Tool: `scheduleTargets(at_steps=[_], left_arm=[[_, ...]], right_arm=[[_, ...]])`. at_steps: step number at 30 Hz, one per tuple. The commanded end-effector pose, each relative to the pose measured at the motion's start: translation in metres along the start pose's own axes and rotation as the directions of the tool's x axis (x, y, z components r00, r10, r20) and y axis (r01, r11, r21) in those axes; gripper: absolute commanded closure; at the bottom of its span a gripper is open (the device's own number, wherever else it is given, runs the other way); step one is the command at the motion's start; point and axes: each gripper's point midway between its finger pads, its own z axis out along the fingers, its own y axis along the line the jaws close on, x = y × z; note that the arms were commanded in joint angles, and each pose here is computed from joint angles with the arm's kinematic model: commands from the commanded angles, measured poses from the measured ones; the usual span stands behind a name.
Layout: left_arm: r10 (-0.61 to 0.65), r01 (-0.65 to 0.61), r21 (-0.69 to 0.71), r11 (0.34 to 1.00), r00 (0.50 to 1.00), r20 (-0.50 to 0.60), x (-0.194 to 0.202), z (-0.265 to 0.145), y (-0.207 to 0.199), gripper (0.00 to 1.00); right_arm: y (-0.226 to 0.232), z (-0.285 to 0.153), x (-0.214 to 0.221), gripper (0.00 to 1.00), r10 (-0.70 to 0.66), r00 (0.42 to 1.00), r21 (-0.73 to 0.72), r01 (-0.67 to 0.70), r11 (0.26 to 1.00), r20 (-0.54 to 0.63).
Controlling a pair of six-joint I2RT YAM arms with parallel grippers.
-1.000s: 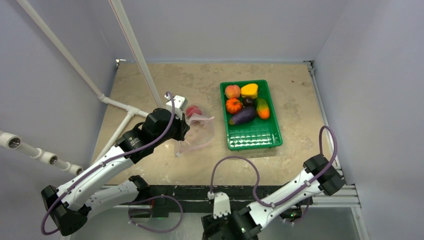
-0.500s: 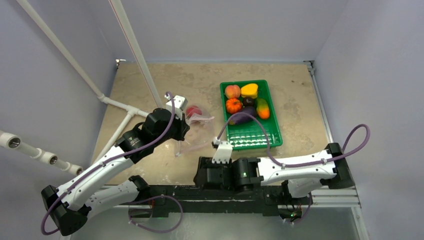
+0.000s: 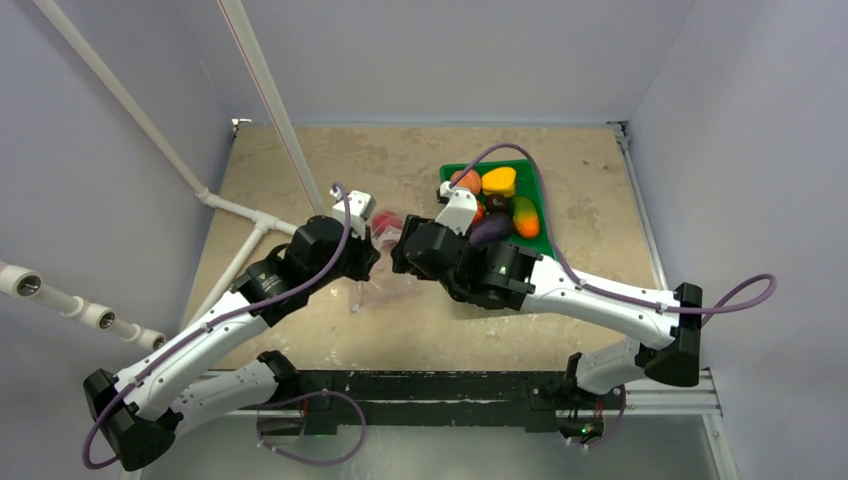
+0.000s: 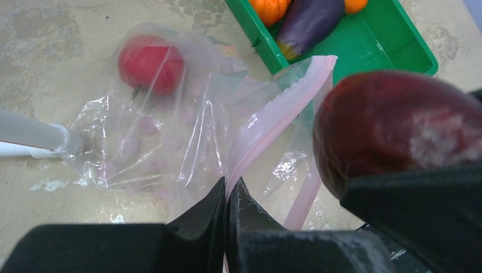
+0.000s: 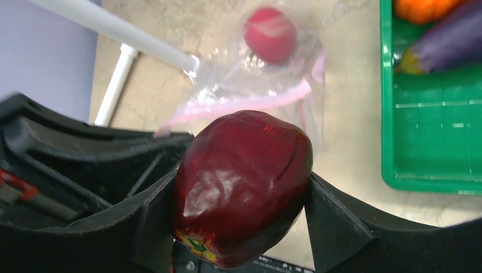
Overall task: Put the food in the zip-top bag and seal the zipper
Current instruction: Place the fake fruit in the zipper food storage bag.
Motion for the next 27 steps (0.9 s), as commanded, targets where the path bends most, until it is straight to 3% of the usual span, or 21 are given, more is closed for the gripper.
scheduleTargets(at_steps=[1,10,21,27], left_arm=[[-0.032,0.032,0.007,0.999,0.999,0.033,-0.008,0.005,-0.003,1.0],[-0.058,0.058,-0.006,0.998,0.998,0.04,-0.008,0.007,0.0,1.0],[-0.115,0.116,-0.01,0.993,0.993,0.022,-0.009,0.018,0.011,1.0],[-0.125,0.125,0.008,0.992,0.992,0.02,-0.01,0.02,0.01,1.0]], right_arm=[[0.021,0.012,-0.037,0.77,-0.023,0.995,-0.09,0.032,0.995,0.1],[0.023,0.041,-0.022,0.78,-0.066,0.995,-0.109,0.074,0.991,0.069],[0.022,0.016,-0.023,0.8,-0.049,0.997,-0.21,0.059,0.976,0.052],[0.024,0.026,-0.008,0.81,-0.066,0.997,-0.237,0.071,0.969,0.027]])
